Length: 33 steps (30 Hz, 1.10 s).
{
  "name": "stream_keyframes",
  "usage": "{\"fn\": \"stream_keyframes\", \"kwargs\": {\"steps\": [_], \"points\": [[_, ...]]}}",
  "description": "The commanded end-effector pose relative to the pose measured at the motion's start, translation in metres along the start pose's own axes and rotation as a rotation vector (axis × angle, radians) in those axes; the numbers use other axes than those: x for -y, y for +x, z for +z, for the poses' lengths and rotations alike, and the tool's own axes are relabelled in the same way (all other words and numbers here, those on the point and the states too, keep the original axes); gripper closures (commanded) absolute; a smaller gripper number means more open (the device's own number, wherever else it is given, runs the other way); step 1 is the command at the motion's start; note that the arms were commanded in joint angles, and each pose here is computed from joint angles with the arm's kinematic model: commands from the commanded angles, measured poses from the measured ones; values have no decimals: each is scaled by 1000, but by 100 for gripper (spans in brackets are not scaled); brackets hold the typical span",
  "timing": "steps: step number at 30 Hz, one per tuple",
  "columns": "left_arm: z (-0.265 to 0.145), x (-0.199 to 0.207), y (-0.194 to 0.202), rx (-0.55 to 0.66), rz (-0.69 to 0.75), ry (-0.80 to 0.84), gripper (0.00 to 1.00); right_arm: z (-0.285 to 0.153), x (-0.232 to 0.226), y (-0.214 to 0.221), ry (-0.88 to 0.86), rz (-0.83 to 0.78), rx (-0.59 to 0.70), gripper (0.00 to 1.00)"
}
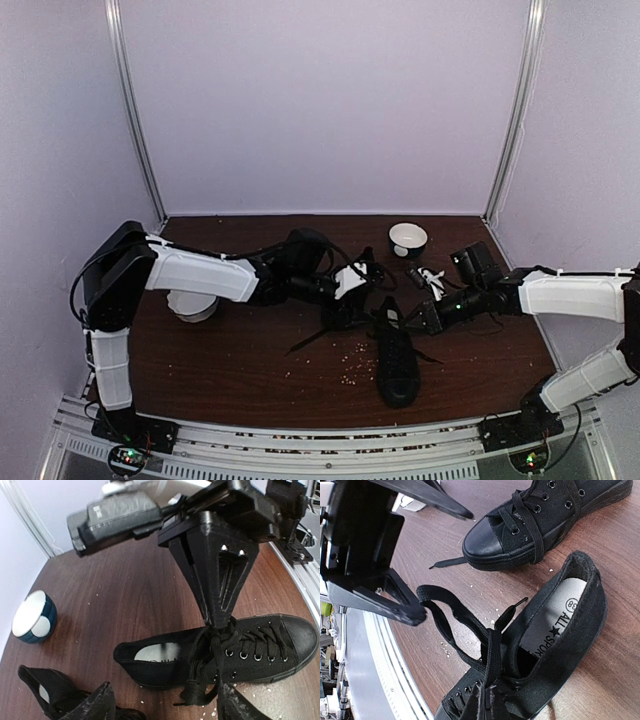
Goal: Tie the shoes
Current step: Tie the loops with the shoelace on the shoe.
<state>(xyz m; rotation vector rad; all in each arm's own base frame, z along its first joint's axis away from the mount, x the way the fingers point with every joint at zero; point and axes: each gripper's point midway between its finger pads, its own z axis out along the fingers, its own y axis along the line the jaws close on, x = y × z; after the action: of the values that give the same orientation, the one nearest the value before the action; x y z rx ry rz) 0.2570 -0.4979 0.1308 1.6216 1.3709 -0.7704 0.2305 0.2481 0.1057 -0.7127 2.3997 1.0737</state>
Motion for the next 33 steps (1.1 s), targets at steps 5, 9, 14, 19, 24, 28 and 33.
{"fn": "stream_keyframes", "kwargs": {"steps": [5, 9, 14, 19, 24, 28, 33], "points": [[-5, 20, -31, 139, 353, 31, 27, -4, -8, -11, -17, -26, 28, 100], [4, 21, -37, 145, 459, -26, 25, -2, -7, -11, -20, -24, 23, 100], [27, 26, -25, 75, 548, -51, 25, -1, -8, -13, -31, -16, 27, 100], [40, 25, -7, -1, 549, -22, 28, -1, -10, -13, -40, -19, 27, 100], [47, 24, -9, -27, 560, -32, 30, -2, -12, -14, -45, -18, 30, 100], [56, 25, -2, -82, 583, -41, 47, -2, -12, -14, -49, -16, 31, 100], [58, 26, 0, -94, 595, -49, 66, -2, -13, -14, -52, -18, 29, 100]]}}
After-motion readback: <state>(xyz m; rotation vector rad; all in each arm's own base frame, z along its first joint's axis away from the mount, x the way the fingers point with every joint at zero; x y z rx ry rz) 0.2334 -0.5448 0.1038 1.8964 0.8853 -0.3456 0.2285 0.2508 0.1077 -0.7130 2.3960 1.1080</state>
